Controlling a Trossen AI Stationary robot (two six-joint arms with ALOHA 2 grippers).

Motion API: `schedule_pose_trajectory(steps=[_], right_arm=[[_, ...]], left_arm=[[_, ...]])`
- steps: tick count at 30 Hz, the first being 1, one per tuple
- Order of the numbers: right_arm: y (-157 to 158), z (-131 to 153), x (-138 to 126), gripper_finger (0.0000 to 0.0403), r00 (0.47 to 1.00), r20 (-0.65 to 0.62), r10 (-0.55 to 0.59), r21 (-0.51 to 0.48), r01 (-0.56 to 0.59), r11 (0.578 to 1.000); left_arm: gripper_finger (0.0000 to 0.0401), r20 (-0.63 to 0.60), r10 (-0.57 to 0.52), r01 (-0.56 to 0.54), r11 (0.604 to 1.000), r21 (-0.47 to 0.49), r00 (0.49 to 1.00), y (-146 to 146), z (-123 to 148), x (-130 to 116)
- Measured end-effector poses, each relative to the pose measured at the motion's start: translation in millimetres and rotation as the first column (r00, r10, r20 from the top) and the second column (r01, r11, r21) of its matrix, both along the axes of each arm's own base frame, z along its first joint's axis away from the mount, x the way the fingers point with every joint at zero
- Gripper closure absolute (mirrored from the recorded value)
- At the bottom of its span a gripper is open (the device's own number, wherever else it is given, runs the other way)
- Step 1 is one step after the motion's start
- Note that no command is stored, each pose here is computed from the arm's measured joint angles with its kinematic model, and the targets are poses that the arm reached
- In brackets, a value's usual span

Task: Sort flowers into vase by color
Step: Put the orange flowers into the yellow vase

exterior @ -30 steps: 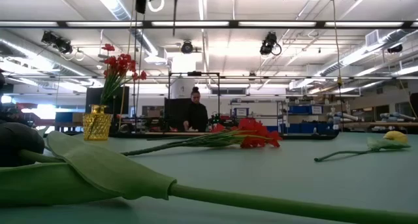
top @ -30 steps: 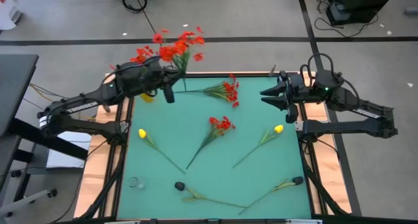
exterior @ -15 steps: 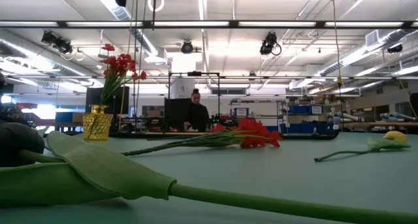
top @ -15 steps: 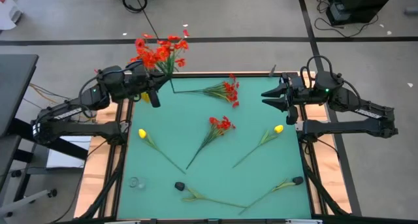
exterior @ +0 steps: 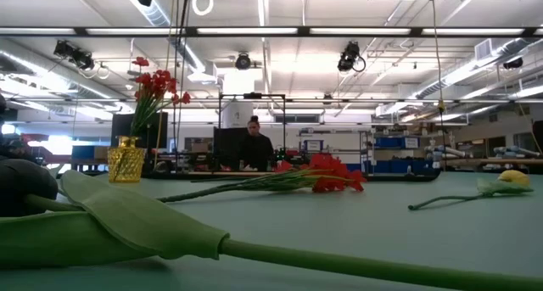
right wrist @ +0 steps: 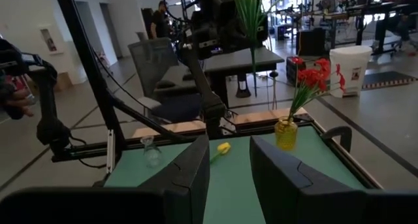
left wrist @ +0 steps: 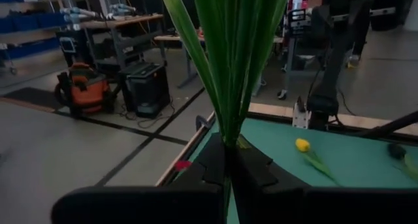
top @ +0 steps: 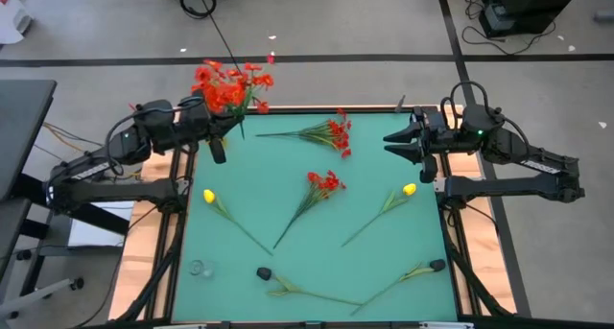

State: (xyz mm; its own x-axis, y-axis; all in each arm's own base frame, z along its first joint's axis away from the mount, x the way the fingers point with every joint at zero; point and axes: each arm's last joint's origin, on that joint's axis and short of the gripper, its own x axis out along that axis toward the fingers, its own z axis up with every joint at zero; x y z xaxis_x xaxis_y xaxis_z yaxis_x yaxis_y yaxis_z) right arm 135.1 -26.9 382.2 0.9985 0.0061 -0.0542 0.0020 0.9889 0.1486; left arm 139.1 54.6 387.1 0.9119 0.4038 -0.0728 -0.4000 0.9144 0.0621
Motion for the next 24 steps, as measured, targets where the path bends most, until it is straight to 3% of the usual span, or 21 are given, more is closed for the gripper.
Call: schedule_pose_trajectory(steps=[6,11,15,18,24], right_arm=[[0.0,0.7,0.0,0.0284,1.0,0.007,0.0,-0.001,0.0,1.0],[0.0,0.7,0.0,0.0284,1.0,0.007,0.0,-0.001,0.0,1.0],[0.0,0.8,-0.1,0.0284,1.0,0.008,0.0,-0.002,0.0,1.0],[0.0,0.7,0.0,0.0284,1.0,0.007,0.0,-0.001,0.0,1.0],[0.0,1.0,0.0,0.0284,1.0,0.01,0.0,-0.002,0.0,1.0]], left_arm=[[0.039,-0.026,0.061,-0.061,0.998,0.011,0.998,2.2,-16.2,-12.5],[0.0391,-0.06,0.107,-0.111,0.991,-0.077,0.992,2.8,-67.3,-22.2],[0.0391,0.014,0.17,-0.168,0.982,-0.086,0.985,2.2,-91.6,-31.6],[0.039,0.011,0.309,-0.307,0.949,-0.072,0.951,3.6,-99.6,-42.8],[0.0384,0.039,0.544,-0.543,0.839,-0.039,0.838,9.9,-98.8,-60.3]])
